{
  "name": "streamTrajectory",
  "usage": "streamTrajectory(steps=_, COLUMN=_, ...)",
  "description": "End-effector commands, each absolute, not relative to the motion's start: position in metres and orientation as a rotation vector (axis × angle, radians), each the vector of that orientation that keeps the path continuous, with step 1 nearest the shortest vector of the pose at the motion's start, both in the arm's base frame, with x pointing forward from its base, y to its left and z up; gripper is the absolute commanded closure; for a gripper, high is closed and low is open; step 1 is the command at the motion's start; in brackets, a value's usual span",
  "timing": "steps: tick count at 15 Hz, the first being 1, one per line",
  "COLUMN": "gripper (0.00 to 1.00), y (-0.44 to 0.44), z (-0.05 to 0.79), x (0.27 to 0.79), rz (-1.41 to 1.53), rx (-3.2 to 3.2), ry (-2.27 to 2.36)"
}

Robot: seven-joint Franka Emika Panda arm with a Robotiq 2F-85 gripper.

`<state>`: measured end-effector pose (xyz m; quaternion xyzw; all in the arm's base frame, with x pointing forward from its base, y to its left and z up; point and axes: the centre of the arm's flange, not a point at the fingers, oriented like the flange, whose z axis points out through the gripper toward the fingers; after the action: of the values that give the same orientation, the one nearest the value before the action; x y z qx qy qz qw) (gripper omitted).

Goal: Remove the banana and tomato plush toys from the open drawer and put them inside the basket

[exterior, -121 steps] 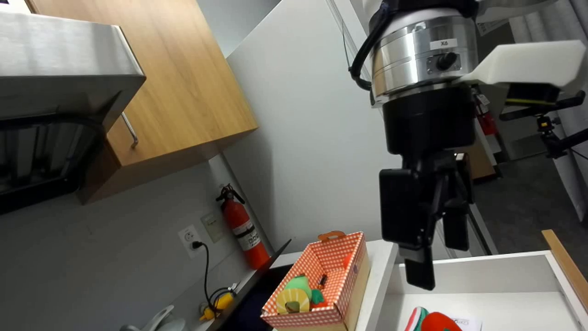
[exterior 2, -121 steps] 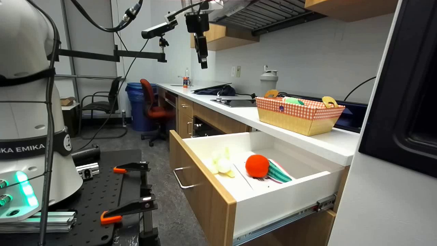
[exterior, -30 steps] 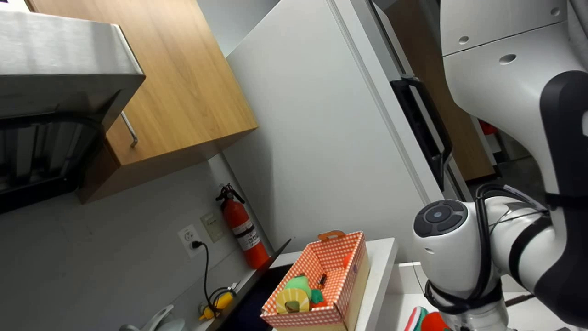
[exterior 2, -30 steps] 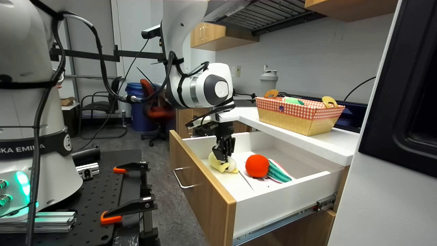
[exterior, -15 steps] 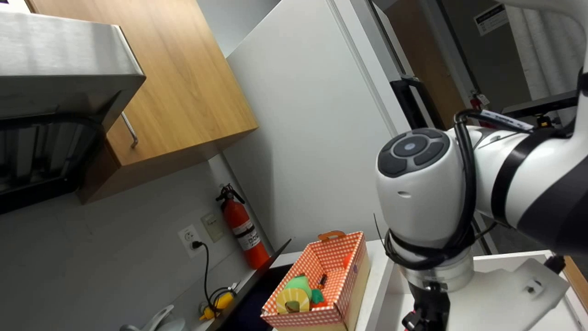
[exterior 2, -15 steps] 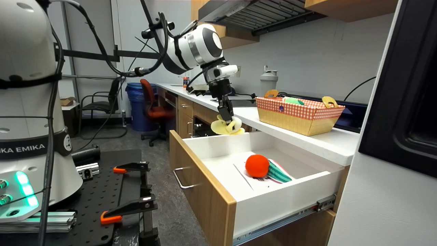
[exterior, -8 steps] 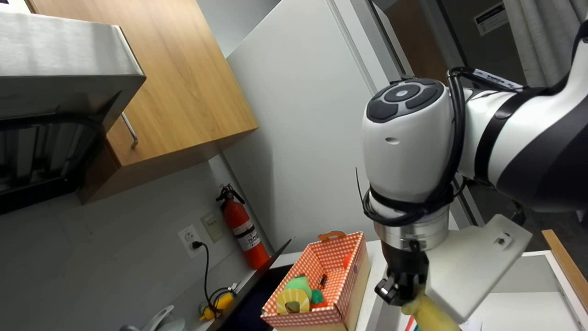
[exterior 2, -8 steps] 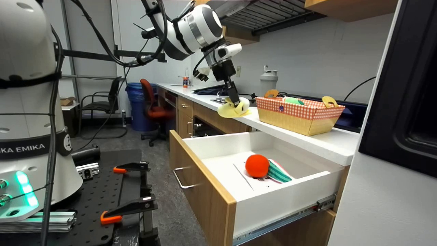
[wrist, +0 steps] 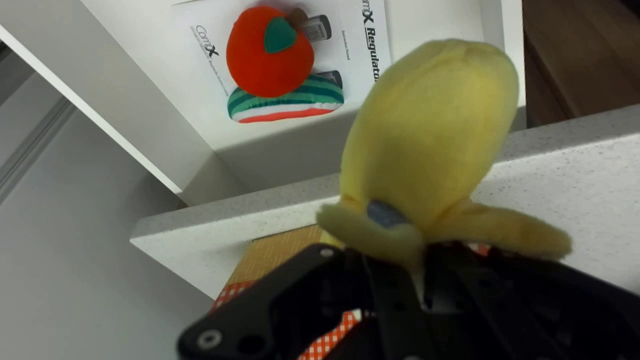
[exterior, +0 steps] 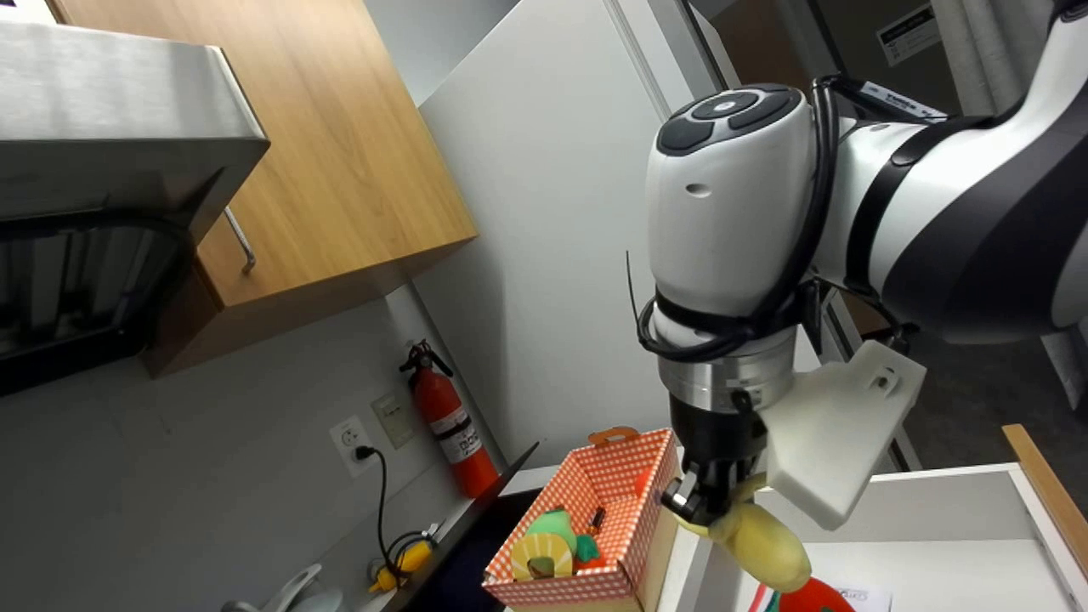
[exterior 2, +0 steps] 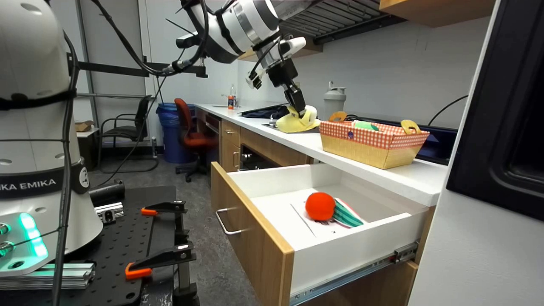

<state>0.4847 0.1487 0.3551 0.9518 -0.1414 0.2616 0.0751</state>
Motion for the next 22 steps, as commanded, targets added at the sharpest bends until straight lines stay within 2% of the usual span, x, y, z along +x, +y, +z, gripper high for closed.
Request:
streamTrajectory(steps=1, gripper=0.88, y=0.149, z=0.356, x=0.485, rz=0.787, rx=2.855, ry=-0.419)
streamTrajectory(steps=6, gripper=0.88, y=0.149, z=0.357, x=0.485, rz=0.787, rx=2.855, ry=-0.414)
streamTrajectory(steps=7, gripper=0.97, y=0.149, z=0.357, x=0.485, rz=0.787, rx=2.855, ry=-0.414)
streamTrajectory(steps=22, gripper=0.97, y=0.156, z=0.374, x=0.57, rz=1.076, rx=2.708, ry=-0.276)
